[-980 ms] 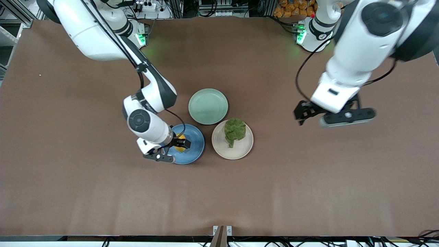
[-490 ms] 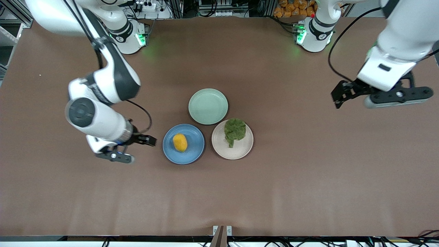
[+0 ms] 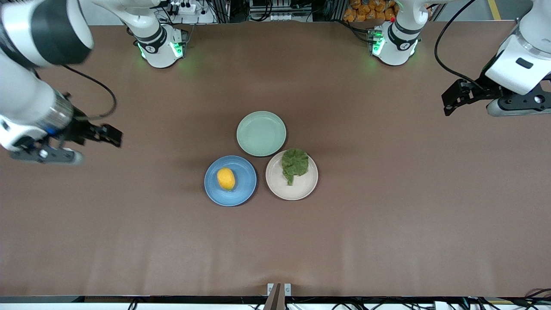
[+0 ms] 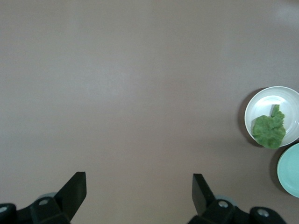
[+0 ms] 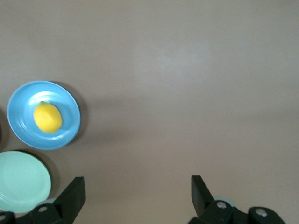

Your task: Place lemon and lettuce in plates

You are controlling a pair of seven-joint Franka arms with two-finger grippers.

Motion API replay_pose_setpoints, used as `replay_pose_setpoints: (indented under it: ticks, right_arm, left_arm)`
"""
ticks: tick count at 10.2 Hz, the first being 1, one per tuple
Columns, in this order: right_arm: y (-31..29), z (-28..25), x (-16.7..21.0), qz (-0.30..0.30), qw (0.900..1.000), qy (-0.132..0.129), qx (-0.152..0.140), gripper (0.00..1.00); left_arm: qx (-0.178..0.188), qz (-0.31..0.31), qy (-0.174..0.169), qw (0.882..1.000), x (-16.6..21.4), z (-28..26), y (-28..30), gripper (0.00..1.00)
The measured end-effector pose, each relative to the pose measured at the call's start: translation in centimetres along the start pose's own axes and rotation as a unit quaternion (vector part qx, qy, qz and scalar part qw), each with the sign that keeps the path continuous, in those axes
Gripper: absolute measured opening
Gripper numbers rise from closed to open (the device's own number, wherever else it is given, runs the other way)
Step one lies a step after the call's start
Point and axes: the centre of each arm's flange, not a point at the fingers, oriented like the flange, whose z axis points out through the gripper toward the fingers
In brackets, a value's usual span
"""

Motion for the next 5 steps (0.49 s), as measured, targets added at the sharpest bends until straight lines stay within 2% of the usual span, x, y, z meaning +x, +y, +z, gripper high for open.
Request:
replay_pose_setpoints:
  ticks: [4, 5]
  right_arm:
    - [2.4, -1.6, -1.0, -0.001, 1.0, 0.007, -0.003, 1.0]
    - [2.9, -1.5, -0.9, 0.0, 1.0, 0.004, 0.004, 1.0]
  left_arm:
    - [0.001, 0.001, -0.011, 1.0, -0.1, 0.3, -1.1, 1.0]
    - [0.001, 0.003, -0.01, 1.0, -0.2, 0.2, -0.9, 1.0]
